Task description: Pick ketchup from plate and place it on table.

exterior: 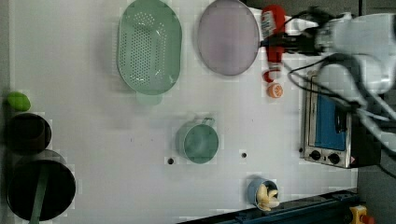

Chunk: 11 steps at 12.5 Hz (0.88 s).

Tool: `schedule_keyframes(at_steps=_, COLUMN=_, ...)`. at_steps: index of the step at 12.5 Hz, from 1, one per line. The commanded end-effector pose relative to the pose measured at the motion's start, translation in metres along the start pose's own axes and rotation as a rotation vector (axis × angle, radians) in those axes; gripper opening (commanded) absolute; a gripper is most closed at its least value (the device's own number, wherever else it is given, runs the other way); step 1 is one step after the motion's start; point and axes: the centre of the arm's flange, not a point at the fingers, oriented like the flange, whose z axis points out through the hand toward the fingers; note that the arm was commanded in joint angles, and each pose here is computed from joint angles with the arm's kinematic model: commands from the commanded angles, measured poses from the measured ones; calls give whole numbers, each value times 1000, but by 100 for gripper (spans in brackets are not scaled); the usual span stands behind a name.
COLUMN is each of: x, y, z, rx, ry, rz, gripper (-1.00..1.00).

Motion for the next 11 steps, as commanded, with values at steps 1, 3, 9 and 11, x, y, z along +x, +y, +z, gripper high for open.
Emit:
schedule_keyframes(at_steps=1, x=4, y=31, z=-97, rx=30, ry=51, rz=76, gripper=24)
schedule_keyframes(at_steps=3, x=-12, y=54, z=-122, rx=0, ry=-1, rz=106, gripper=24)
schedule_keyframes(at_steps=9, x=-78, y=108, z=-136, rx=-53, ry=-95, rz=184, gripper=24)
schedule_keyframes(at_steps=11, x=-99, y=119, z=-123, rx=-59, ry=-114, rz=204, gripper=24)
